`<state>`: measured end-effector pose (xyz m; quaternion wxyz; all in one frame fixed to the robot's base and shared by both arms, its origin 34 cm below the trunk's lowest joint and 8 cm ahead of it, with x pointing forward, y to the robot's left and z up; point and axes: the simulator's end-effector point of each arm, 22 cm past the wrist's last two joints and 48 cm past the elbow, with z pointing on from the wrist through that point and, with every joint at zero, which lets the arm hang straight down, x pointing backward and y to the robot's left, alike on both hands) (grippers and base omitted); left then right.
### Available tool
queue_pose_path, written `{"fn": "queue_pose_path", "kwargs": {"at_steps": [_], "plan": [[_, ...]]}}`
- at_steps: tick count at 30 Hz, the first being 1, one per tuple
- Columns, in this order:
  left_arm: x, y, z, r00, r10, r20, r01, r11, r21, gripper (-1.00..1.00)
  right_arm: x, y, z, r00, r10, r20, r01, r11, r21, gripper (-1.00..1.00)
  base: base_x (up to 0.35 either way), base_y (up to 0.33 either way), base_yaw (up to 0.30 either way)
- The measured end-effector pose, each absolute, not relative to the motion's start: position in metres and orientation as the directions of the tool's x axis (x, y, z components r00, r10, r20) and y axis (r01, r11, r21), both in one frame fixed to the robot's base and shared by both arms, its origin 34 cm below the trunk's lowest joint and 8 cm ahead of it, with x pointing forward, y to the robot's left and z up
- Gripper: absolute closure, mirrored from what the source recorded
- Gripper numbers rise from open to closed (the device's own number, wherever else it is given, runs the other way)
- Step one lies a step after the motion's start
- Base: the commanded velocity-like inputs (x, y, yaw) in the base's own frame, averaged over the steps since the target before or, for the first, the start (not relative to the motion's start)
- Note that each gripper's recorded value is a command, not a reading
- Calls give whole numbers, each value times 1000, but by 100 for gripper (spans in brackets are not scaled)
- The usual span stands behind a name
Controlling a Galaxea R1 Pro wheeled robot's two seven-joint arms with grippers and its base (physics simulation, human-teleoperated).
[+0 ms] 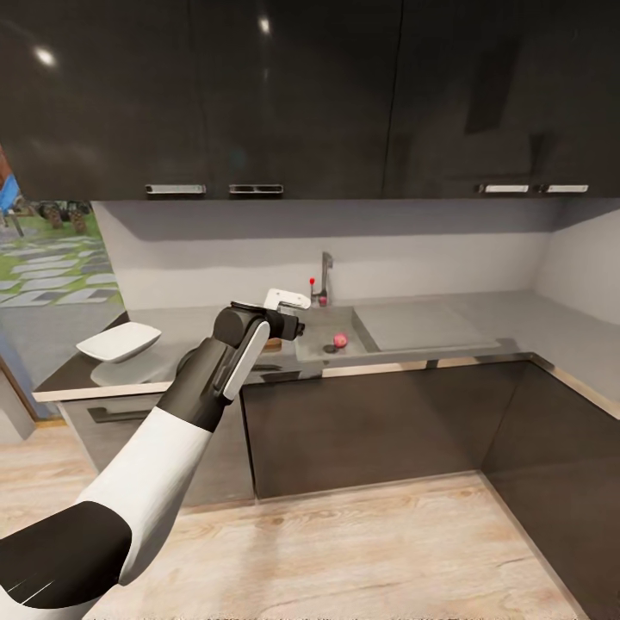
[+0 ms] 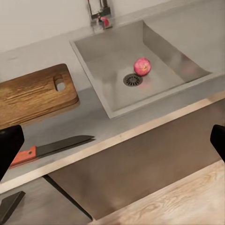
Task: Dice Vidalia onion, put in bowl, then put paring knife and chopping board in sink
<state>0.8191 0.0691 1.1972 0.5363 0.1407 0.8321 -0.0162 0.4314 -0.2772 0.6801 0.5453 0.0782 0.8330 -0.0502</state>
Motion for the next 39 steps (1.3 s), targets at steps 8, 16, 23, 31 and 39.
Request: {"fn": "queue_pose_path", "kwargs": {"at_steps": [8,16,23,31,39], "plan": [[822,69,1190,-398,217,-891,253,960,121,-100,428,-277,679,-404,75,-912,186,983,-1,-100,0,0,0],[823,70,1185,-407,218,-887,253,960,120,-100,427,-280,679,-405,75,-911,198,980,-7,-100,76,-58,0],[823,70,1181,-415,221,-883,254,960,121,-100,426,-283,679,-405,75,-911,206,978,-11,-100,226,-190,0],[820,60,1174,-412,264,-872,277,948,156,-100,426,-283,679,-405,75,-911,206,978,-11,-100,232,-222,0],[820,58,1173,-410,271,-871,281,946,162,-100,426,-283,679,-405,74,-911,206,979,-12,-100,210,-248,0]]}}
